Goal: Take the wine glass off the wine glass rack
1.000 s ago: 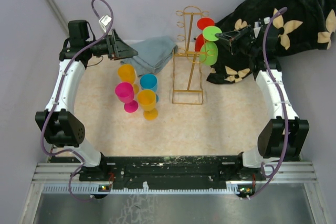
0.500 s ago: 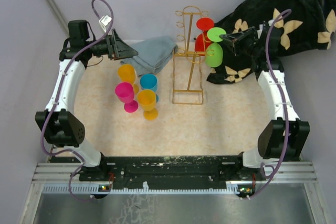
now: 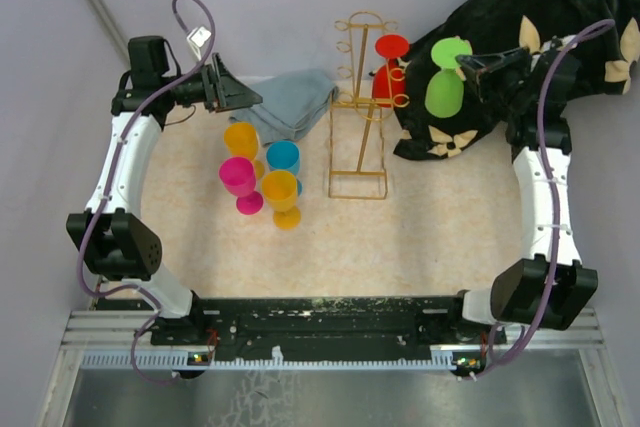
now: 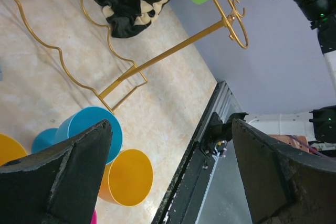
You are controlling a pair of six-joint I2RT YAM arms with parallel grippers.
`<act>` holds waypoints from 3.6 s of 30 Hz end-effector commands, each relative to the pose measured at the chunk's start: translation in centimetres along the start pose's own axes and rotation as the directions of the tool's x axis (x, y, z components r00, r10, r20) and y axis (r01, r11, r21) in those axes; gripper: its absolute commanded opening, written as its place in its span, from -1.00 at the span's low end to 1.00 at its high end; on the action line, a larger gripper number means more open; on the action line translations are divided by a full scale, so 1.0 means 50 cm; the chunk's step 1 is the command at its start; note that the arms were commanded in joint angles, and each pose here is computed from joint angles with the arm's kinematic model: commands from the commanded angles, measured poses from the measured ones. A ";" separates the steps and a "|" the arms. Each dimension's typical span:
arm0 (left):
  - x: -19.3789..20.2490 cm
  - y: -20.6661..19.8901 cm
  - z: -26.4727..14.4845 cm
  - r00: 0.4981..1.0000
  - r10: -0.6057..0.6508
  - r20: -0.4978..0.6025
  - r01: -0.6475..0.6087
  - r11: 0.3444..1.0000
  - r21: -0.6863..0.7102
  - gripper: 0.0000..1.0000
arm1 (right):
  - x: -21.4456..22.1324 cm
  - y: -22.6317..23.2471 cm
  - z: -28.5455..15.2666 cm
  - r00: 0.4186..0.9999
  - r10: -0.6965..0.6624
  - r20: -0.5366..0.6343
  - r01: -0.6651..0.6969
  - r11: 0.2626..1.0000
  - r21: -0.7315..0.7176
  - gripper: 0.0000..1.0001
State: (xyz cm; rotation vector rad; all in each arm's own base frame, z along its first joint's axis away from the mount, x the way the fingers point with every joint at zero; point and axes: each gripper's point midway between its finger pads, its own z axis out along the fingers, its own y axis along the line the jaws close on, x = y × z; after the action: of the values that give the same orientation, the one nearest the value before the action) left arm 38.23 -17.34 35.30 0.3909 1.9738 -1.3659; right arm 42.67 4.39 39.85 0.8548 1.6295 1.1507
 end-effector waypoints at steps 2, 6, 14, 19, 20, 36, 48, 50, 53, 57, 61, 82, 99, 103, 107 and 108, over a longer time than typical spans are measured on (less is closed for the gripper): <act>-0.055 -0.017 -0.028 0.994 0.081 0.074 -0.078 0.996 -0.045 1.00 | -0.072 0.265 -0.084 0.976 -0.153 0.156 0.197 0.924 -0.327 -1.00; -0.069 -0.013 -0.040 0.992 0.061 0.106 -0.056 0.997 -0.049 1.00 | -0.076 0.427 -0.128 0.965 -0.198 0.173 0.262 0.776 -0.574 -1.00; -0.107 -0.079 -0.055 0.988 -0.003 0.157 -0.015 0.993 0.116 1.00 | 0.074 0.584 -0.151 0.960 -0.280 -0.029 0.130 0.534 -0.835 -1.00; -0.147 -0.194 -0.088 0.979 0.042 0.198 -0.100 0.950 0.294 1.00 | 0.171 0.566 -0.125 0.955 -0.260 -0.141 0.011 0.507 -0.862 -1.00; -0.153 -0.209 -0.093 0.978 0.043 0.204 -0.107 0.943 0.316 1.00 | 0.188 0.560 -0.122 0.953 -0.256 -0.161 -0.011 0.503 -0.864 -1.00; -0.181 -0.181 -0.077 0.975 0.045 0.217 -0.116 0.937 0.331 1.00 | 0.381 0.506 -0.112 0.908 -0.213 -0.361 -0.218 0.497 -0.840 -1.00; -0.192 -0.160 -0.066 0.974 0.051 0.220 -0.123 0.936 0.329 1.00 | 0.448 0.487 -0.113 0.877 -0.199 -0.437 -0.295 0.495 -0.817 -1.00; -0.193 -0.162 -0.066 0.974 0.053 0.221 -0.126 0.936 0.329 1.00 | 0.460 0.486 -0.111 0.871 -0.200 -0.448 -0.305 0.494 -0.814 -1.00; -0.192 -0.166 -0.067 0.974 0.053 0.220 -0.126 0.935 0.331 1.00 | 0.475 0.481 -0.107 0.864 -0.194 -0.464 -0.322 0.495 -0.807 -1.00; -0.188 -0.176 -0.066 0.974 0.056 0.219 -0.129 0.933 0.336 1.00 | 0.485 0.484 -0.117 0.857 -0.194 -0.478 -0.343 0.479 -0.808 -1.00; -0.181 -0.191 -0.067 0.975 0.057 0.214 -0.130 0.930 0.345 1.00 | 0.507 0.453 -0.081 0.844 -0.178 -0.506 -0.363 0.506 -0.783 -1.00; -0.112 -0.379 -0.142 0.955 0.175 0.240 -0.257 0.892 0.371 -0.08 | 0.512 0.425 -0.081 0.818 -0.157 -0.553 -0.440 0.448 -0.778 -1.00; -0.197 -0.246 -0.220 0.903 0.316 0.292 -0.368 0.919 0.143 -1.00 | 0.494 0.443 -0.177 0.840 -0.327 -0.433 -0.274 0.432 -0.859 0.32; -0.221 -0.140 -0.248 0.877 0.382 0.292 -0.372 0.924 -0.091 -1.00 | 0.477 0.443 -0.191 0.853 -0.373 -0.366 -0.157 0.487 -0.859 0.60; -0.211 -0.022 -0.273 0.888 0.421 0.186 -0.324 0.859 -0.397 -1.00 | 0.454 0.433 -0.190 0.852 -0.441 -0.284 0.014 0.561 -0.828 0.64; -0.199 0.005 -0.281 0.900 0.407 0.155 -0.303 0.840 -0.450 -1.00 | 0.448 0.429 -0.187 0.849 -0.455 -0.270 0.053 0.581 -0.812 0.64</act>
State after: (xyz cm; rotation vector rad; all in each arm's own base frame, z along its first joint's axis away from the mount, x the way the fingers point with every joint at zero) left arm 39.53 -6.49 51.18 0.4017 1.5657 -1.0295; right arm 27.69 30.17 53.70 -0.2131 1.2361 1.9493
